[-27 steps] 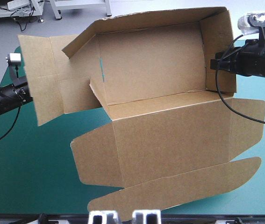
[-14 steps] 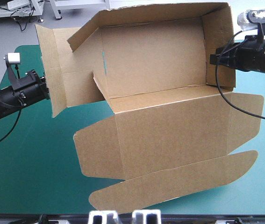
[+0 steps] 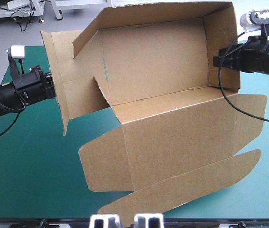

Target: Fold the box

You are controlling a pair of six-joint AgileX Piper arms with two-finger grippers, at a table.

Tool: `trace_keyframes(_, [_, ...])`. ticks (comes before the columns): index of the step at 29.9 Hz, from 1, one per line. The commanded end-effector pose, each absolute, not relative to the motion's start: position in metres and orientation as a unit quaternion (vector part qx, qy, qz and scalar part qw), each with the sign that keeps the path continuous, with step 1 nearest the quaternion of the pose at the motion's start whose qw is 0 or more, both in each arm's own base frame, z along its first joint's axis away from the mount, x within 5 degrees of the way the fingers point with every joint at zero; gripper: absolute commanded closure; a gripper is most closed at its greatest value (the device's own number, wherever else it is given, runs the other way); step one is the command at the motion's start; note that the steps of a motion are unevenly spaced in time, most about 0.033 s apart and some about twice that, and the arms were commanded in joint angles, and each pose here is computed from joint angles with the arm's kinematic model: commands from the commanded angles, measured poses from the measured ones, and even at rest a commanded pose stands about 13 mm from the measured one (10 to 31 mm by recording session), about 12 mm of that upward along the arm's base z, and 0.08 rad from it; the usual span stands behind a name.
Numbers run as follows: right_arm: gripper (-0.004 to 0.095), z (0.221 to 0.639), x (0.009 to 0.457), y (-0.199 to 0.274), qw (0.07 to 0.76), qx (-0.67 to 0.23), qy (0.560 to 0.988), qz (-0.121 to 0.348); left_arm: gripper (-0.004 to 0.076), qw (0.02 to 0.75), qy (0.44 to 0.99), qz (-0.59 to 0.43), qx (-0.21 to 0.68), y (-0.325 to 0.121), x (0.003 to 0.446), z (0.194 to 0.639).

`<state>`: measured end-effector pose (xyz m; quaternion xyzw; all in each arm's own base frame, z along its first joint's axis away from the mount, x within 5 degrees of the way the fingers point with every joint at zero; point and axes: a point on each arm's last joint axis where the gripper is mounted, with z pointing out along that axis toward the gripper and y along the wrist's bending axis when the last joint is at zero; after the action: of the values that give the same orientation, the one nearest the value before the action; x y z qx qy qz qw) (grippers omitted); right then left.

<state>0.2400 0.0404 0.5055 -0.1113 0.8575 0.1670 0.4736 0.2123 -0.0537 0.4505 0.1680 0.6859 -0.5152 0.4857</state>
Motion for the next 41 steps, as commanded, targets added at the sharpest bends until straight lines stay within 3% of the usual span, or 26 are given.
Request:
trace_keyframes(1, [0.0924, 0.525, 0.231, 0.04, 0.524, -0.103, 0.826, 0.18, 0.0733, 0.477, 0.644, -0.56, 0.211, -0.065, 0.193, 0.47])
trace_keyframes(16, [0.0923, 0.518, 0.236, 0.038, 0.505, -0.105, 0.841, 0.164, 0.0722, 0.459, 0.659, -0.539, 0.253, -0.077, 0.188, 0.469])
trace_keyframes(22, [0.0923, 0.518, 0.238, 0.038, 0.507, -0.104, 0.84, 0.164, 0.0561, 0.461, 0.658, -0.538, 0.254, -0.077, 0.188, 0.469])
trace_keyframes(26, [0.0923, 0.518, 0.239, 0.037, 0.51, -0.102, 0.84, 0.157, 0.0388, 0.461, 0.658, -0.539, 0.254, -0.077, 0.188, 0.47])
trace_keyframes(29, [0.0923, 0.517, 0.239, 0.035, 0.509, -0.099, 0.842, 0.147, 0.0323, 0.462, 0.652, -0.546, 0.252, -0.077, 0.187, 0.471])
trace_keyframes(41, [0.0923, 0.512, 0.256, 0.034, 0.514, -0.086, 0.841, 0.145, 0.0321, 0.456, 0.631, -0.586, 0.225, -0.077, 0.186, 0.479])
